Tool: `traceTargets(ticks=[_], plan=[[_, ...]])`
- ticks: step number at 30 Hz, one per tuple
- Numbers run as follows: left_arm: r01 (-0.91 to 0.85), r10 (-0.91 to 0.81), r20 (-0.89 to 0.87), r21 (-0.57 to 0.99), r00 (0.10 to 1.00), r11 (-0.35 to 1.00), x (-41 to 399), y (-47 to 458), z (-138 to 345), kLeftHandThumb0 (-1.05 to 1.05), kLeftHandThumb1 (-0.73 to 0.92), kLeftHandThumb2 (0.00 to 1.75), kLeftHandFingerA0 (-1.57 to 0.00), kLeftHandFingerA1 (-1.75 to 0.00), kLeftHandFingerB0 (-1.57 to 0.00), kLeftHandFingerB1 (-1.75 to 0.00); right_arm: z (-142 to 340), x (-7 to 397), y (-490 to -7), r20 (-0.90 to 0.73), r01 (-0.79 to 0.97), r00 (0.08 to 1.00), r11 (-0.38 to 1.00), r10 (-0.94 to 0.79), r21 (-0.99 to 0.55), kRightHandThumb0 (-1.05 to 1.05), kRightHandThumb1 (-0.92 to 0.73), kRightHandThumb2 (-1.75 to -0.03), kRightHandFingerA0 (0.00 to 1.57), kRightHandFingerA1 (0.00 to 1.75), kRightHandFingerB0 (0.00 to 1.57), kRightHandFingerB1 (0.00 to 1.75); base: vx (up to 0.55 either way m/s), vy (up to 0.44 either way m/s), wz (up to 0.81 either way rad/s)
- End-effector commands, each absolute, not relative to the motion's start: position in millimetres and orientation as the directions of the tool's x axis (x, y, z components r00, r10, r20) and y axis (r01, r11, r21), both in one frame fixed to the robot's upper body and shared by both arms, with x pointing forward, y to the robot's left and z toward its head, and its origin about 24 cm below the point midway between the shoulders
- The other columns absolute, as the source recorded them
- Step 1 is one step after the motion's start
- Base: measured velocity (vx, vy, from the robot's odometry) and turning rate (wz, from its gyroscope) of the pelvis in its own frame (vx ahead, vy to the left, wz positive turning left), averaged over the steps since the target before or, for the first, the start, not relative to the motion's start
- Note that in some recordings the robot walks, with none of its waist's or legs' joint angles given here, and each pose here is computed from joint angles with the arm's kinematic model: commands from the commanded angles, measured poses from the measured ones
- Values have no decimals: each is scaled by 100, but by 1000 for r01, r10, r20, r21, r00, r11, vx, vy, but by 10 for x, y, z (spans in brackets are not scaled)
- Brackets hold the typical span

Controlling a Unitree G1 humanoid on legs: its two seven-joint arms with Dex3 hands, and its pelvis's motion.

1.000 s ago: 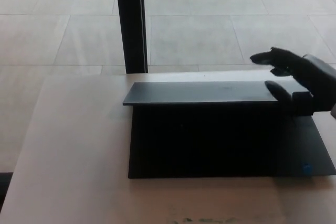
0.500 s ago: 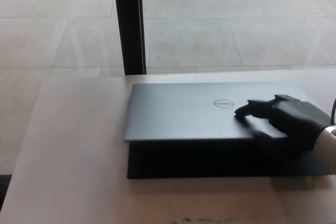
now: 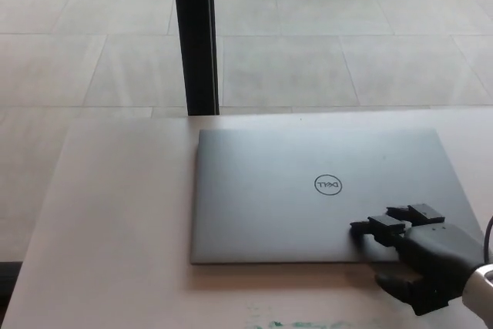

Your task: The robot uses its right hand to push down on the lid of a laptop kept in the middle of the desk to close it

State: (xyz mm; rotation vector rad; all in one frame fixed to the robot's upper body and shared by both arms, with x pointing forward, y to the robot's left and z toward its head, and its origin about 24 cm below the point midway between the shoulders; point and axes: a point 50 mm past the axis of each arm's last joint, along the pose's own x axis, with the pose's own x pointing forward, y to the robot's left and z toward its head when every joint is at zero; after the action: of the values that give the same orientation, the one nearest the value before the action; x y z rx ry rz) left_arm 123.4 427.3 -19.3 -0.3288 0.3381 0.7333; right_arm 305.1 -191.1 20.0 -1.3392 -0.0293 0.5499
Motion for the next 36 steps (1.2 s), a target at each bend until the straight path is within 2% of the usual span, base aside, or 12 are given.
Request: traceTargets(ticks=[1, 4, 7, 12, 18, 19, 23, 26, 29, 32, 33, 36], plan=[[-692, 604, -372, -177, 705, 699, 1247, 4322, -109, -86, 74, 82, -36, -54, -30, -43, -238, 2778, -2151, -519, -547, 802, 15, 295, -837, -98, -92, -85, 24, 59, 24, 41, 0, 0, 0], [-691, 600, -379, -172, 704, 702, 1230, 4318, -122, -81, 88, 66, -36, -48, -32, -37, -71, 2889, -2177, -488, -521, 820, 37, 298, -853, -92, -92, -83, 21, 56, 25, 41, 0, 0, 0], [-689, 598, -378, -174, 707, 704, 1229, 4327, -123, -86, 77, 77, -33, -50, -27, -40, 131, 2994, -2194, -437, -489, 845, 114, 310, -865, -91, -92, -80, 18, 50, 27, 39, 0, 0, 0], [-691, 599, -382, -172, 704, 702, 1235, 4330, -115, -86, 78, 78, -34, -50, -28, -40, 887, 3335, -2342, -191, -308, 942, 482, 276, -820, -97, -92, -87, 28, 51, 27, 37, 0, 0, 0], [-696, 601, -389, -173, 699, 697, 1204, 4338, -122, -79, 89, 67, -35, -46, -31, -36, 1511, 3426, -2656, -20, -181, 975, 741, 221, -647, -98, -91, -81, 25, 51, 25, 35, 0, 0, 0], [-699, 603, -392, -174, 695, 693, 1197, 4338, -133, -86, 76, 79, -35, -50, -28, -40, 1642, 3401, -2741, 21, -139, 981, 774, 193, -618, -89, -92, -78, 27, 48, 28, 34, 0, 0, 0], [-698, 604, -389, -171, 696, 695, 1214, 4337, -126, -80, 89, 67, -36, -49, -31, -37, 1958, 3258, -3033, 149, -18, 982, 839, 118, -544, -89, -92, -80, 33, 46, 28, 33, 0, 0, 0], [-694, 600, -389, -164, 698, 701, 1202, 4336, -126, -85, 76, 82, -34, -53, -27, -42, 2145, 3027, -3467, 269, 180, 962, 855, -49, -486, -93, -87, -88, 36, 45, 30, 36, 0, 0, 0], [-689, 596, -385, -171, 705, 704, 1194, 4336, -127, -87, 75, 79, -34, -51, -27, -40, 2153, 2728, -3952, 346, 384, 898, 866, -271, -319, -87, -92, -72, 45, 47, 41, 34, 0, 0, 0], [-691, 599, -388, -156, 700, 706, 1205, 4347, -108, -81, 88, 67, -35, -46, -31, -36, 2103, 2483, -4237, 374, 519, 829, 820, -415, -242, -84, -92, -75, 45, 60, 41, 41, 0, 0, 0], [-692, 599, -387, -164, 701, 703, 1213, 4350, -101, -87, 76, 80, -35, -51, -27, -41, 2060, 2310, -4441, 348, 610, 777, 764, -525, -210, -94, -76, -96, 51, 72, 43, 56, 0, 0, 0], [-690, 600, -385, -157, 701, 706, 1212, 4351, -100, -86, 76, 79, -35, -51, -27, -41, 2017, 2176, -4571, 333, 650, 746, 738, -576, -181, -94, -77, -93, 53, 76, 43, 59, 0, 0, 0]])
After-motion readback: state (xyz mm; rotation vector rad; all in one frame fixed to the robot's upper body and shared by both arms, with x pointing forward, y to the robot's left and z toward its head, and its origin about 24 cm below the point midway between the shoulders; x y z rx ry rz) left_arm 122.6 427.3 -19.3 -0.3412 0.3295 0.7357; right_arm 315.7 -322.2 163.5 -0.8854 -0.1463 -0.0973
